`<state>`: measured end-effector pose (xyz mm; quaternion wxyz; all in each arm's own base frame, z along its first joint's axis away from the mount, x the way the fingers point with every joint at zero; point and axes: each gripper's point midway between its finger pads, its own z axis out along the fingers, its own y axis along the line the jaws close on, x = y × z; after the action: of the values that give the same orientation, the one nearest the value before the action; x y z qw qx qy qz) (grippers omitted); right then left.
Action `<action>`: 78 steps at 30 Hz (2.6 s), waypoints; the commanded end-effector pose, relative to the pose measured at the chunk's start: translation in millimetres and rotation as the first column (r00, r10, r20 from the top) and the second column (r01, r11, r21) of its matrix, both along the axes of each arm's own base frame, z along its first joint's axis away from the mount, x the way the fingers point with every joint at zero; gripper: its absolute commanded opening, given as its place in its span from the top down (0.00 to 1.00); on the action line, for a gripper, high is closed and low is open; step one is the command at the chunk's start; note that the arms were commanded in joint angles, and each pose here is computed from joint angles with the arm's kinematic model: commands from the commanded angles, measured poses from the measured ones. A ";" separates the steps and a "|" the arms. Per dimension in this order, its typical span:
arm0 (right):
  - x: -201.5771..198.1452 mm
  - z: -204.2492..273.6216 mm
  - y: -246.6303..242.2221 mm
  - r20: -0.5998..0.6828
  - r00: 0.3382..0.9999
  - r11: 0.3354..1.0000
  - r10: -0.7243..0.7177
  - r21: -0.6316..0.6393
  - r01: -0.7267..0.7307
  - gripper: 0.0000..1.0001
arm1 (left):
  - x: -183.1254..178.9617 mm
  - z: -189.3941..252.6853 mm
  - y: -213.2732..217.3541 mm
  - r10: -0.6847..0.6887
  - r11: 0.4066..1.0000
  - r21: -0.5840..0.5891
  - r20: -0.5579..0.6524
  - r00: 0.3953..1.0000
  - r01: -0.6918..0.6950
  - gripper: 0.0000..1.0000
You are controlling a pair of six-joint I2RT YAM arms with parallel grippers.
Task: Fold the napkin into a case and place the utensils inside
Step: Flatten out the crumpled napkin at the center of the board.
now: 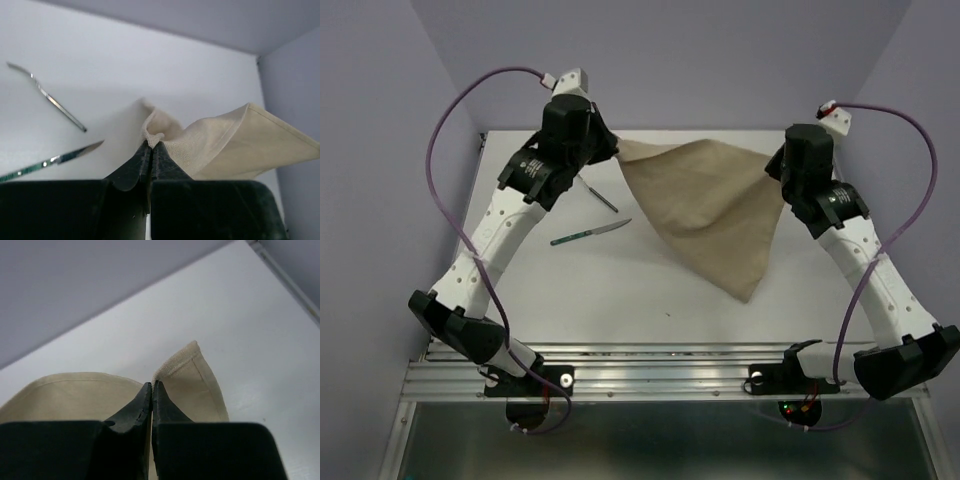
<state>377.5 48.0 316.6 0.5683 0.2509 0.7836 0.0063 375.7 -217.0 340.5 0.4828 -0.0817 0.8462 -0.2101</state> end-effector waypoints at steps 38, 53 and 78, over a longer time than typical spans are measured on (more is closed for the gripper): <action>-143.1 270.0 -104.1 0.613 0.766 0.955 -0.195 -0.059 0.290 0.99 | -69.6 187.1 26.7 -0.095 0.949 -0.221 0.480 0.872 0.225 1.00; 84.4 35.8 -74.4 0.202 0.977 0.926 -0.073 -0.349 0.142 0.99 | 100.9 -114.4 -37.7 -0.240 0.953 -0.210 -0.086 0.967 0.218 1.00; 252.1 -112.2 -110.4 0.029 1.000 0.991 -0.011 -0.134 0.014 0.99 | 216.8 -186.6 -34.2 -0.321 0.923 -0.267 -0.135 0.938 0.277 1.00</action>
<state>633.3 -44.1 173.5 0.5702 0.1711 0.7965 -0.1053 594.7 -242.8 113.0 0.3282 -0.0651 0.8745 -0.3512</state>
